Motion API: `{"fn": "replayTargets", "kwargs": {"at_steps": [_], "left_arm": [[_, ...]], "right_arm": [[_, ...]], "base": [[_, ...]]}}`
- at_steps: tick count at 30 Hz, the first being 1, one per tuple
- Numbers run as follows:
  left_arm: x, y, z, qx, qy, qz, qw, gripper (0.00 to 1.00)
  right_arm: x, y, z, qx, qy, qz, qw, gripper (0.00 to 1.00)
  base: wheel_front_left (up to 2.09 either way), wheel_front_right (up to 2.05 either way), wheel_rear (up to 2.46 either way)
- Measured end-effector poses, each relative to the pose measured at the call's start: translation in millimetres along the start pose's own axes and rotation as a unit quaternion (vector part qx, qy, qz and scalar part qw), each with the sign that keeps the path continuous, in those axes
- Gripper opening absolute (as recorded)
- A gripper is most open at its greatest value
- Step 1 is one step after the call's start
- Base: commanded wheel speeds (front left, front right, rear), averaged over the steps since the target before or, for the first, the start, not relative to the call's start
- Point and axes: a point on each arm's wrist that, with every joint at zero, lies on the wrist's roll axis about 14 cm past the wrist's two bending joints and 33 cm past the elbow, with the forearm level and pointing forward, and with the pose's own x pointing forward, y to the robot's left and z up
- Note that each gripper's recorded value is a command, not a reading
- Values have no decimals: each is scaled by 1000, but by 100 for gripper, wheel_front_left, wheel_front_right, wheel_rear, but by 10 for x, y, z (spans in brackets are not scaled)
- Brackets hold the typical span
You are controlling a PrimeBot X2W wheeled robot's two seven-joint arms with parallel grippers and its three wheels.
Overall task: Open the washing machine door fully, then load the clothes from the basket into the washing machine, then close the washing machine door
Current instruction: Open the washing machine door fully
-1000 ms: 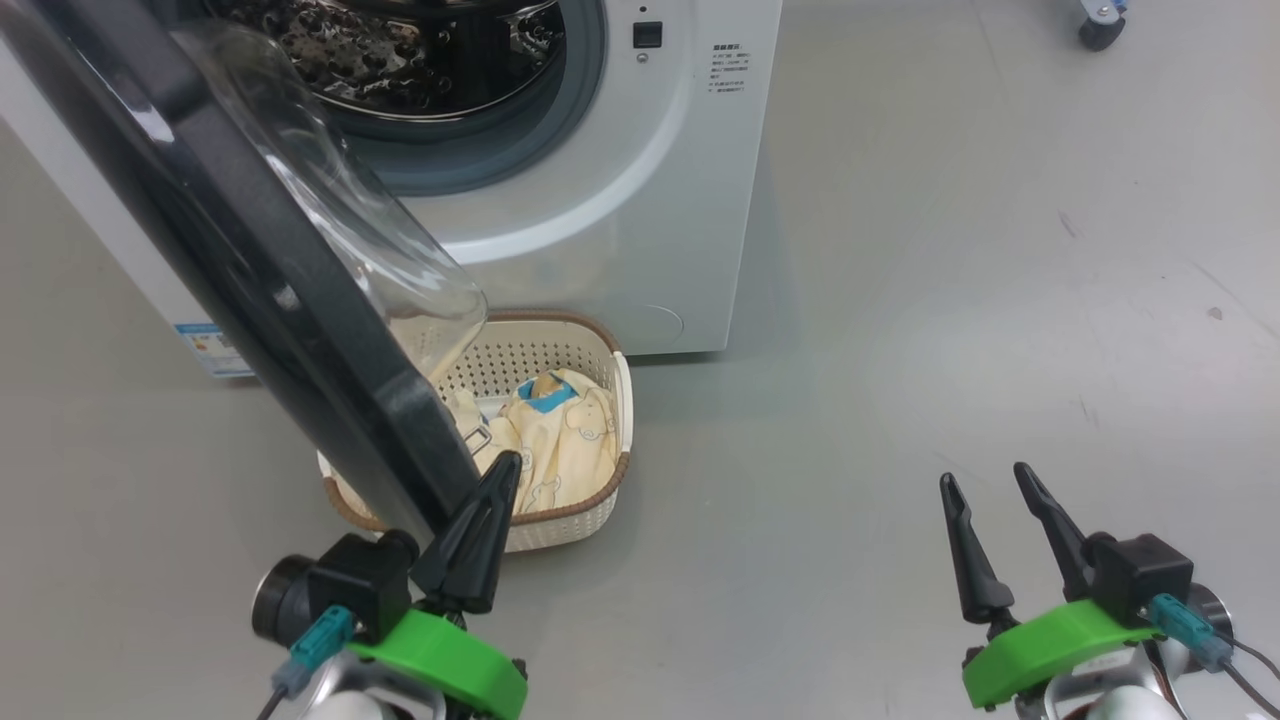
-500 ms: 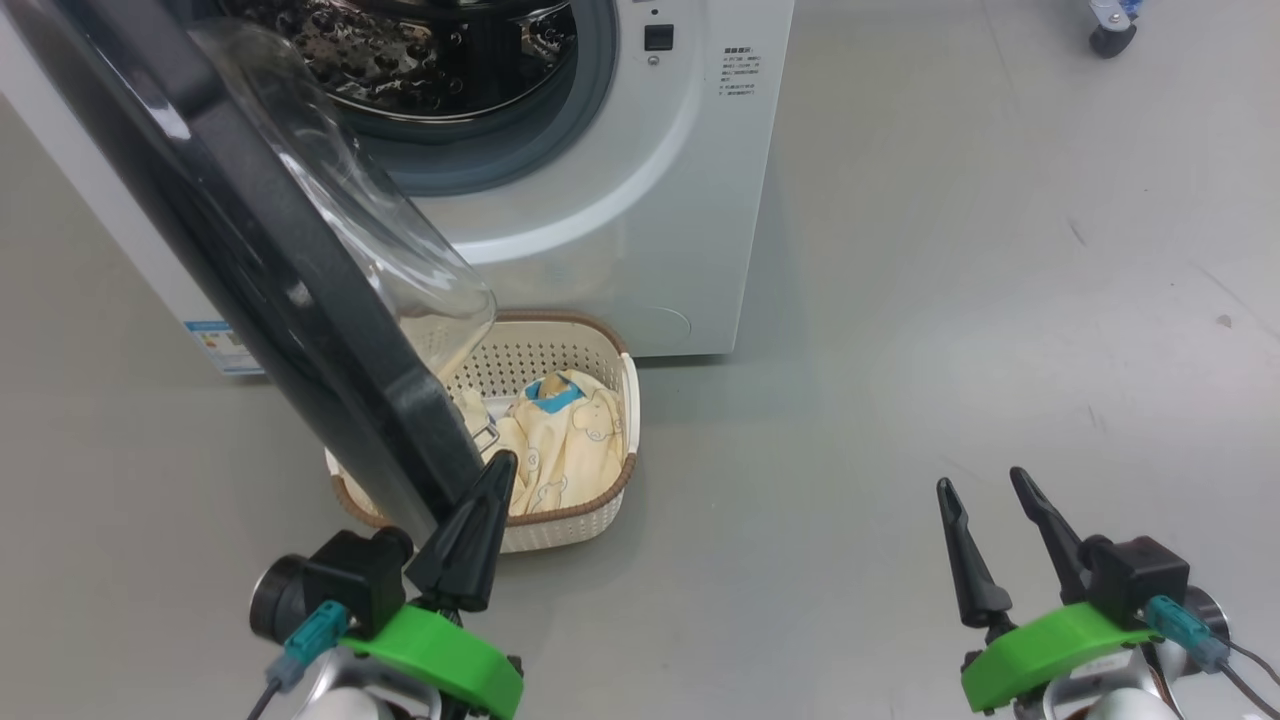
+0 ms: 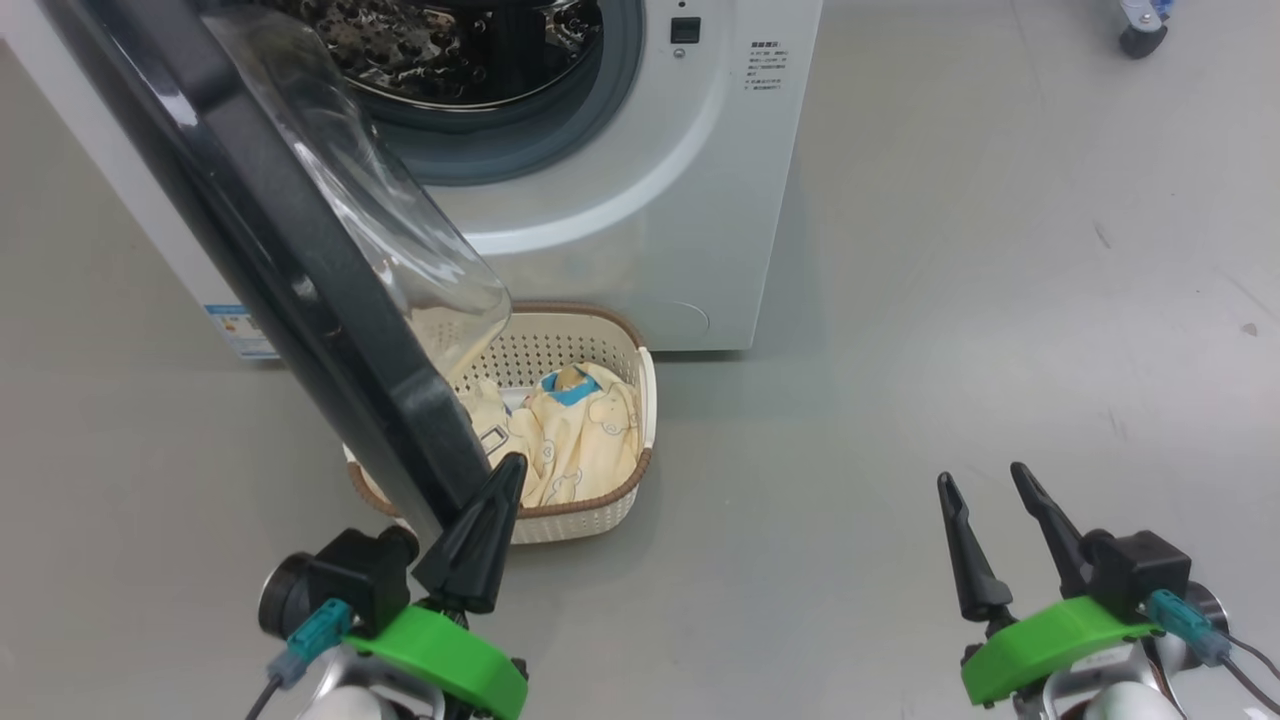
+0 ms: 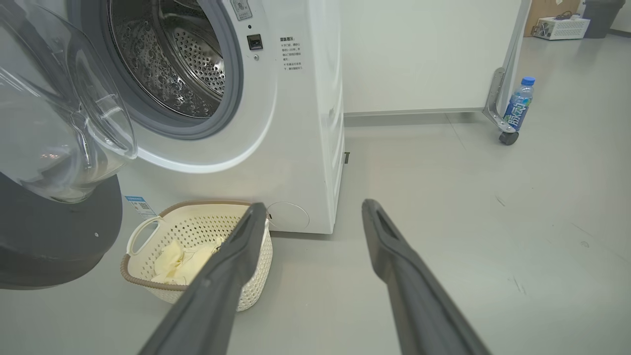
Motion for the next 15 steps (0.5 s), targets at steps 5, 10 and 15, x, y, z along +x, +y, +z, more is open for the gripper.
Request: {"fn": "replayTargets", "kwargs": {"at_steps": [5, 10, 15], "left_arm": [[-28, 20, 16, -3, -2, 5, 1000, 0], [-57, 52, 28, -5, -3, 14, 1000, 0], [-93, 88, 39, -3, -4, 23, 1000, 0]], "right_arm": [[41, 46, 31, -1, -5, 8, 1000, 100], [56, 78, 28, -1, -4, 13, 1000, 100], [78, 113, 31, -1, -5, 19, 1000, 100]], "base": [[0, 0, 0], [0, 0, 0], [0, 0, 0]]}}
